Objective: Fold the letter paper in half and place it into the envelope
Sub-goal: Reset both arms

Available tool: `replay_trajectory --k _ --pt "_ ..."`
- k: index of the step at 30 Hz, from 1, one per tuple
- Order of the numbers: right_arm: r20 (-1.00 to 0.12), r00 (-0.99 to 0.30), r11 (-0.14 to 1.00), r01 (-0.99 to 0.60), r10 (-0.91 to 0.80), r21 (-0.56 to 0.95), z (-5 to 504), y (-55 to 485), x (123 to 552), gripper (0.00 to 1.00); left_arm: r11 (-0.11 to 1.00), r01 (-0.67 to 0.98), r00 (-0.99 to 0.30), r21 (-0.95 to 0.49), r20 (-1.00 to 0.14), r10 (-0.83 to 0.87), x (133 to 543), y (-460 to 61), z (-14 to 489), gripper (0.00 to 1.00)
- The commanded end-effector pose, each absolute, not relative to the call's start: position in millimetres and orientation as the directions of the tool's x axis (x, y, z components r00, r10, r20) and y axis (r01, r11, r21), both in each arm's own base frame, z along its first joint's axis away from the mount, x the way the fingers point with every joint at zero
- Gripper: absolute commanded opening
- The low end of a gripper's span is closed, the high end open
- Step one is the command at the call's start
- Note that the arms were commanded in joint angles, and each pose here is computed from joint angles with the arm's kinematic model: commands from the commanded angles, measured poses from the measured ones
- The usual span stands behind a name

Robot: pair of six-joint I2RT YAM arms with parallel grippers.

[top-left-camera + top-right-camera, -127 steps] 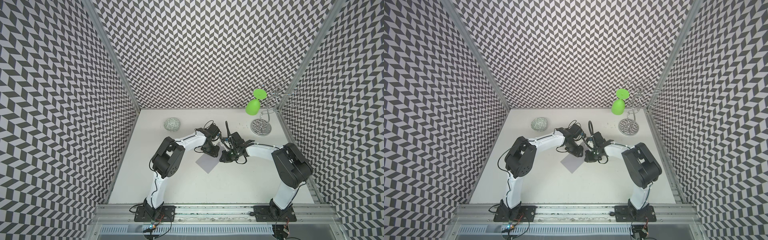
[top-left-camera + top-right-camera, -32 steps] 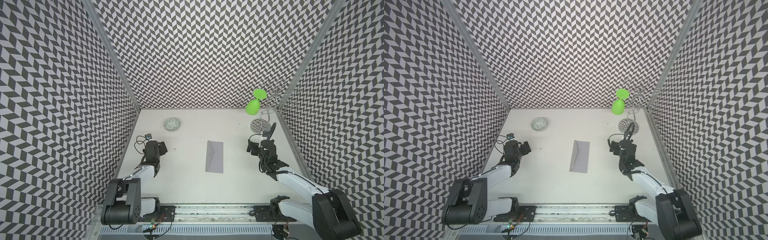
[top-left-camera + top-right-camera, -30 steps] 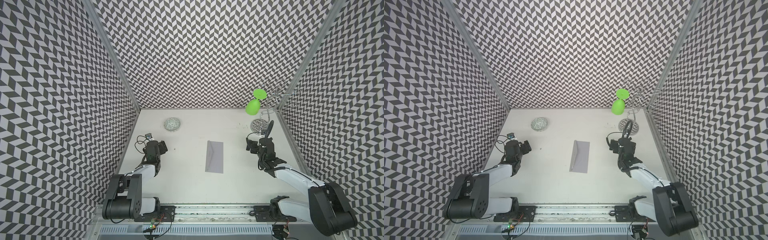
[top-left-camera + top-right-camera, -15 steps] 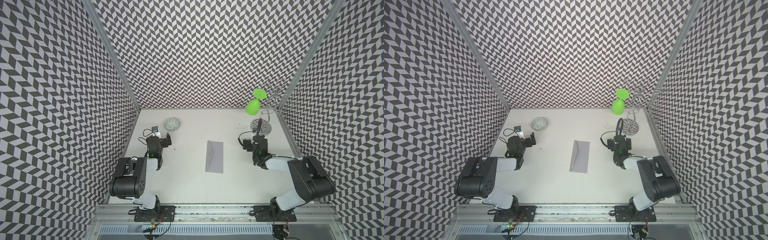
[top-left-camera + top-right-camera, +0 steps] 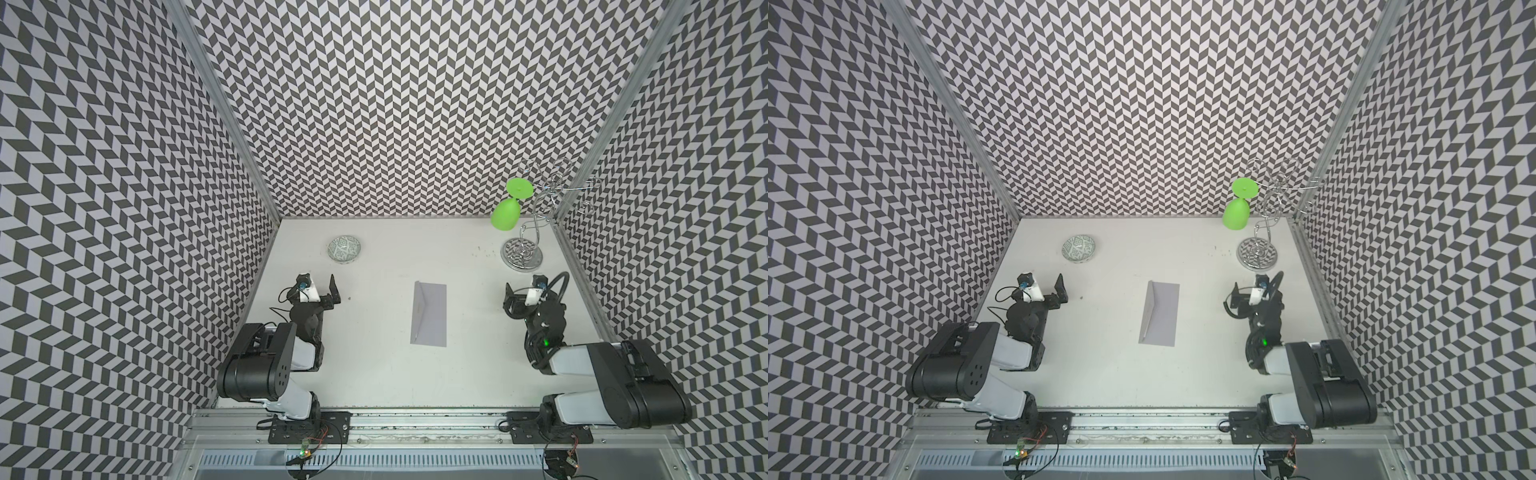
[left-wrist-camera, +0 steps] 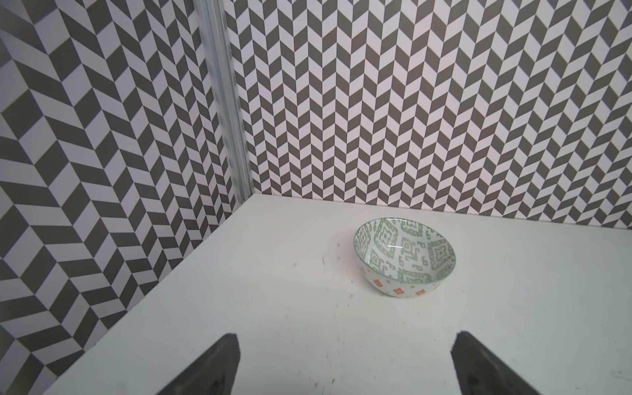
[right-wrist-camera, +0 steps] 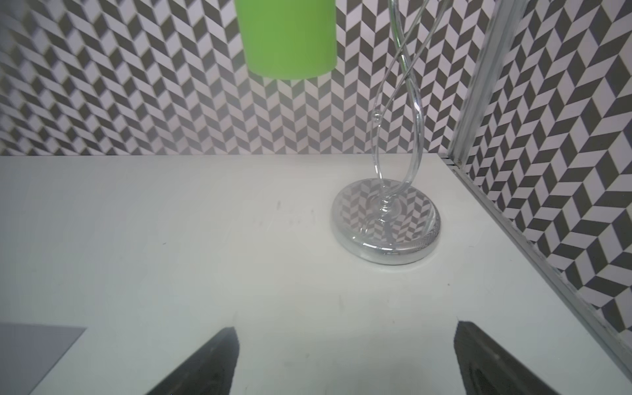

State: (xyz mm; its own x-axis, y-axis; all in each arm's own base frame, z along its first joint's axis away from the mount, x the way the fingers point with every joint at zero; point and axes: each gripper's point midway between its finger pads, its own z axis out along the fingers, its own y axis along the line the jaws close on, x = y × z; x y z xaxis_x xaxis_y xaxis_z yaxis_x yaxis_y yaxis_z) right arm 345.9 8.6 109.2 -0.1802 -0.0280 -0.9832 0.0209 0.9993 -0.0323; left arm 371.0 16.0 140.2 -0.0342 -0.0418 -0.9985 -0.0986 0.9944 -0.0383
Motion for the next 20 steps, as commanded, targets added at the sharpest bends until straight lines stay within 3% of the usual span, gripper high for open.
replay_trajectory --k 1,4,7,10,15,20 --pt "-0.998 0.064 0.999 -0.04 -0.01 -0.012 160.0 20.0 358.8 1.0 0.993 -0.108 0.018 -0.042 -0.999 -0.04 370.2 18.2 153.6 0.99" --pt "-0.996 -0.083 1.0 -0.008 0.011 0.012 146.3 10.6 391.8 0.99 0.993 -0.11 0.025 -0.037 -0.999 -0.034 368.6 17.3 154.5 0.99" --pt "-0.999 0.027 0.999 -0.008 0.031 0.031 158.8 8.5 380.6 1.0 0.993 -0.111 -0.019 -0.029 -0.999 -0.031 381.3 16.3 150.1 0.99" --pt "-0.998 -0.067 1.0 -0.013 0.013 0.014 148.5 10.0 389.7 0.99 0.994 -0.111 -0.028 -0.011 -1.0 -0.014 381.8 12.5 148.3 0.99" --pt "-1.0 0.0 1.0 -0.012 0.021 0.021 155.8 9.5 383.4 0.99 0.994 -0.111 -0.029 -0.01 -1.0 -0.013 381.8 12.5 148.5 0.99" --pt "-1.0 -0.013 1.0 -0.014 0.019 0.019 154.3 10.0 384.6 1.0 0.994 -0.109 -0.041 -0.01 -0.999 -0.014 384.0 12.4 146.0 0.99"
